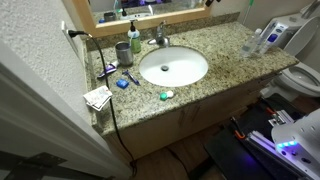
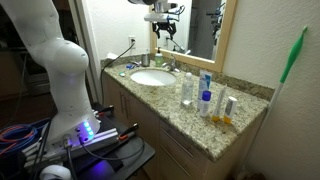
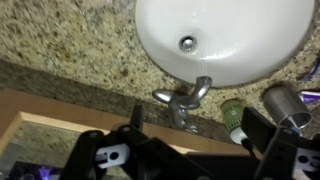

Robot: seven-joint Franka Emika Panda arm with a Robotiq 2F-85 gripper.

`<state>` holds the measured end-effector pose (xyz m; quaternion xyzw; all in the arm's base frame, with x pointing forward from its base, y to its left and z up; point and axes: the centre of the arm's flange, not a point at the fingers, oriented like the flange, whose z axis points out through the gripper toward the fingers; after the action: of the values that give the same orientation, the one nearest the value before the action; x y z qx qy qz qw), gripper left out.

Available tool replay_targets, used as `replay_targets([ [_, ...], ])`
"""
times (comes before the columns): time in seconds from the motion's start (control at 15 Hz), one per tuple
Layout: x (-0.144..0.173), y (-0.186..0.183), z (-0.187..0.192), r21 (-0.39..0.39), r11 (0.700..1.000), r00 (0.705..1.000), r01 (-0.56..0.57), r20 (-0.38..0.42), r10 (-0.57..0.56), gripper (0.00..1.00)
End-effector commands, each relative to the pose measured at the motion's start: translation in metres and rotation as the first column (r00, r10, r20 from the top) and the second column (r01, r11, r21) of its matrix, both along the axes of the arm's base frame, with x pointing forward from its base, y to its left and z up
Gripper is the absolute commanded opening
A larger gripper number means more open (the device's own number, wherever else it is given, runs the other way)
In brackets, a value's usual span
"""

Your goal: Close the tap

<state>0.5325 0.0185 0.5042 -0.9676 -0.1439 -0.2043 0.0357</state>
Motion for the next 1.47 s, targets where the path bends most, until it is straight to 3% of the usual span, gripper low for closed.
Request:
replay_targets([
  [0.0,0.013,0.010,0.006,-0.001,1.000,1.000,-0.025,0.009,0.025,1.00],
  [0.13,0.027,0.017,0.009,-0.006,0.999,0.999,-0.044,0.011,0.044,1.00],
  [0.27,0.054,0.019,-0.009,-0.009,0.998,0.993,-0.060,-0.099,0.059,1.00],
  [0.4,0.078,0.038,-0.026,0.064,0.990,0.981,-0.129,-0.134,0.137,1.00],
  [0.6,0.118,0.067,-0.050,0.188,0.973,0.975,-0.135,-0.147,0.164,1.00],
  [0.67,0.124,0.071,-0.056,0.204,0.972,0.976,-0.115,-0.158,0.149,1.00],
  [0.73,0.087,0.070,-0.052,0.162,0.980,0.982,-0.114,-0.134,0.137,1.00],
  [0.93,0.109,0.076,-0.068,0.184,0.977,0.980,-0.109,-0.146,0.137,1.00],
  [1.13,0.137,0.081,-0.090,0.200,0.979,0.955,-0.041,-0.280,0.097,1.00],
  [1.27,0.158,0.092,-0.100,0.225,0.974,0.948,0.023,-0.313,0.050,1.00],
  [1.4,0.180,0.097,-0.108,0.204,0.971,0.945,0.122,-0.325,-0.050,1.00],
])
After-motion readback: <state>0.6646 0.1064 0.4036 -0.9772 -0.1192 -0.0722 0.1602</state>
